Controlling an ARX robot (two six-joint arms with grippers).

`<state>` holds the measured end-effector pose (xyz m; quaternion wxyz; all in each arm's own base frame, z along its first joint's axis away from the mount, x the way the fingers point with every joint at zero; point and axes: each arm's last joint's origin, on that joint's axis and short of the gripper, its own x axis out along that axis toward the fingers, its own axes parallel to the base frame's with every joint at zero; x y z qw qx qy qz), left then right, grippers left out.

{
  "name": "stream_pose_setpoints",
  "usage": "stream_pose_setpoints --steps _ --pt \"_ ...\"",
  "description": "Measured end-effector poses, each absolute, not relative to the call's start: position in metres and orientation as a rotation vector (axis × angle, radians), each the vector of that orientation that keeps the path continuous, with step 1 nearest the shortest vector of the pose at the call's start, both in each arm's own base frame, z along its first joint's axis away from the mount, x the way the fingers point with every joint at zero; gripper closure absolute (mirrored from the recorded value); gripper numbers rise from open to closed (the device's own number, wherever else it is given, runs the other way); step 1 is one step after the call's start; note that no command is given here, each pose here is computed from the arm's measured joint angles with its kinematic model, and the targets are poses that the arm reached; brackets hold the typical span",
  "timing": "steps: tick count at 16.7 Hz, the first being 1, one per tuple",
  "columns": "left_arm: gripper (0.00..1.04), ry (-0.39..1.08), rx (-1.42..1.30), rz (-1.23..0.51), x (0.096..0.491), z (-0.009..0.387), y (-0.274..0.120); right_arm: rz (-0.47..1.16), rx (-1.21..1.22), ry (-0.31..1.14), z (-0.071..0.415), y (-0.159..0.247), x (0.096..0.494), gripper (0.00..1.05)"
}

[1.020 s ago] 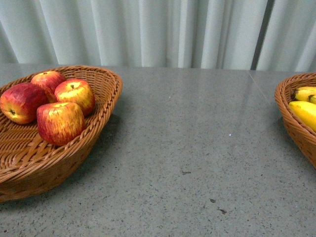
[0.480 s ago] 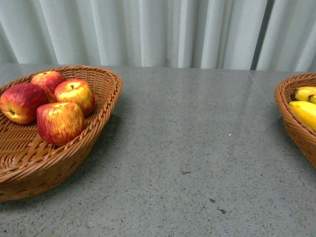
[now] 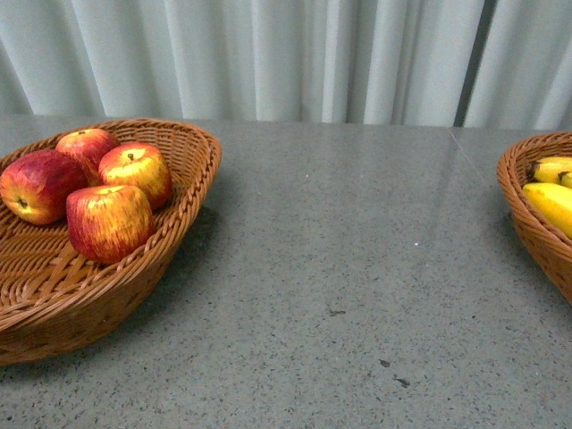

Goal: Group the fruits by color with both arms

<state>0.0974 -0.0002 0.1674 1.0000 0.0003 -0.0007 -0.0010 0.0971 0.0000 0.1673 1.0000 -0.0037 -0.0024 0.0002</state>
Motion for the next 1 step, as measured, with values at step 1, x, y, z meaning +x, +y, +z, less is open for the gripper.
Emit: stream_pose_setpoints --steps 1 --pt "0.07 -0.002 0.001 -0.002 0.0974 0.1674 -0.0002 0.000 -0.007 -0.005 0.1673 0.0000 0.0971 0.07"
